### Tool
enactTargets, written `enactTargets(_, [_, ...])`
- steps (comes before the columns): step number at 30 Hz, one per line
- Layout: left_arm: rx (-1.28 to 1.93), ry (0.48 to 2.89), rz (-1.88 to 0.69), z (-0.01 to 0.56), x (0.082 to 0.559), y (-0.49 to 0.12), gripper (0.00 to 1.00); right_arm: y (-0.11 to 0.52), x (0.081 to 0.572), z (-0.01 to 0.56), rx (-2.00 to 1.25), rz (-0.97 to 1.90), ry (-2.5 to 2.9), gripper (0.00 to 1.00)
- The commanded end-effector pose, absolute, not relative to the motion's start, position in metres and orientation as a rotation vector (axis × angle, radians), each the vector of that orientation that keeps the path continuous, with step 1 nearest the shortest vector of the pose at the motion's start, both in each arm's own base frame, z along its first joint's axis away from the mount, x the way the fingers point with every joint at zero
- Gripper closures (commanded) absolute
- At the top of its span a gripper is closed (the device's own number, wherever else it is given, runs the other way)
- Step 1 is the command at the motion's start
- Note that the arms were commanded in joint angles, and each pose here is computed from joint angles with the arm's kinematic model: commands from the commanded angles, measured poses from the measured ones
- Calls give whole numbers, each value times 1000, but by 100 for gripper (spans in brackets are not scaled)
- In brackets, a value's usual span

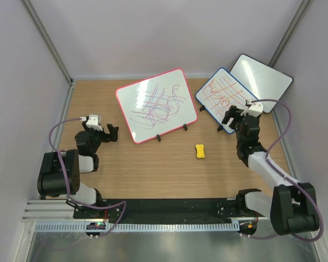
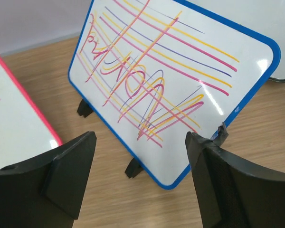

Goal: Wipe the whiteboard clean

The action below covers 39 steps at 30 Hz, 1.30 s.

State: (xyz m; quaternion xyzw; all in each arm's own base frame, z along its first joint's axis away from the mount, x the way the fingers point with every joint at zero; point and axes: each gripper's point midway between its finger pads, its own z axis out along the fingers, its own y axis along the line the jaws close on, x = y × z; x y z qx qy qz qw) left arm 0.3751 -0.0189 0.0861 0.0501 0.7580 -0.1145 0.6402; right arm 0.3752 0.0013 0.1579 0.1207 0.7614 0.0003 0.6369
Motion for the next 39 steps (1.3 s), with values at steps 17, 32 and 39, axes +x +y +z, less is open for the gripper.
enactTargets(17, [303,1823,-679,159,338,-66,5,128,278,108,28,179,2453,15])
enactTargets(32, [220,1875,-1019,152,404,-87,25,162,274,49,-97,193,2656,24])
enactTargets(39, [251,1847,-1019,155,414,-92,26,166,272,32,-136,200,2704,35])
